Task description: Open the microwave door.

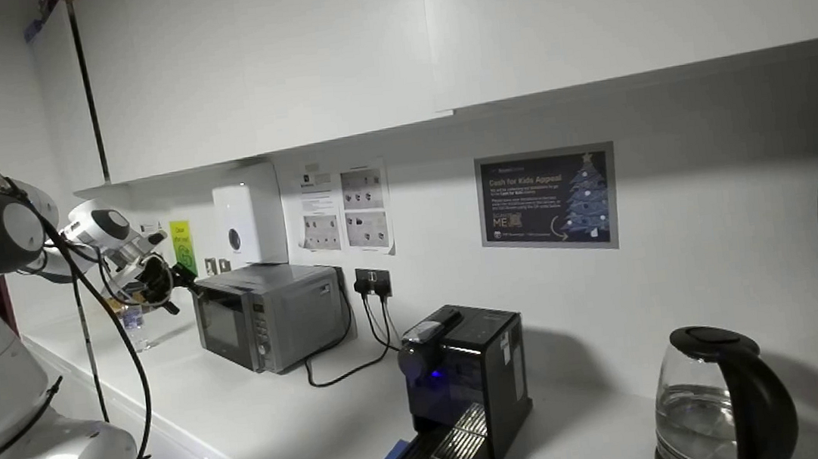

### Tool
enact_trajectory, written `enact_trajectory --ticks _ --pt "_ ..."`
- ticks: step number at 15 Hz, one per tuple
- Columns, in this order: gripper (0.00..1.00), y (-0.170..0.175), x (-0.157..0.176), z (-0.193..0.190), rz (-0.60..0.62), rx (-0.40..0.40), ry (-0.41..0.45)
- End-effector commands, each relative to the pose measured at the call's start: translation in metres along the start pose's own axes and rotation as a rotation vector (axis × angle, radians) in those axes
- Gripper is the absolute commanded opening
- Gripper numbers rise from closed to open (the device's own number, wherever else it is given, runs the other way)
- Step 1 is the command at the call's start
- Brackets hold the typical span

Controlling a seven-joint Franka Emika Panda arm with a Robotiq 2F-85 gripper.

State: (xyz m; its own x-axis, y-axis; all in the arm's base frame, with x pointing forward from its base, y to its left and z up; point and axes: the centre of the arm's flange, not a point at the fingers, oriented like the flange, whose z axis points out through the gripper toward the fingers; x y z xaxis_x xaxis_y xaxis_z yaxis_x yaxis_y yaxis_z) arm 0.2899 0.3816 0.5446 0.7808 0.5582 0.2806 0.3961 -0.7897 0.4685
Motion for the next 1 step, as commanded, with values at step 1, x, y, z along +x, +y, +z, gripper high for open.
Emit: enact_trajectory --ticks 1 --pt "1.00 -0.0002 0.0001 0.0006 -0.001 0.000 -0.001"
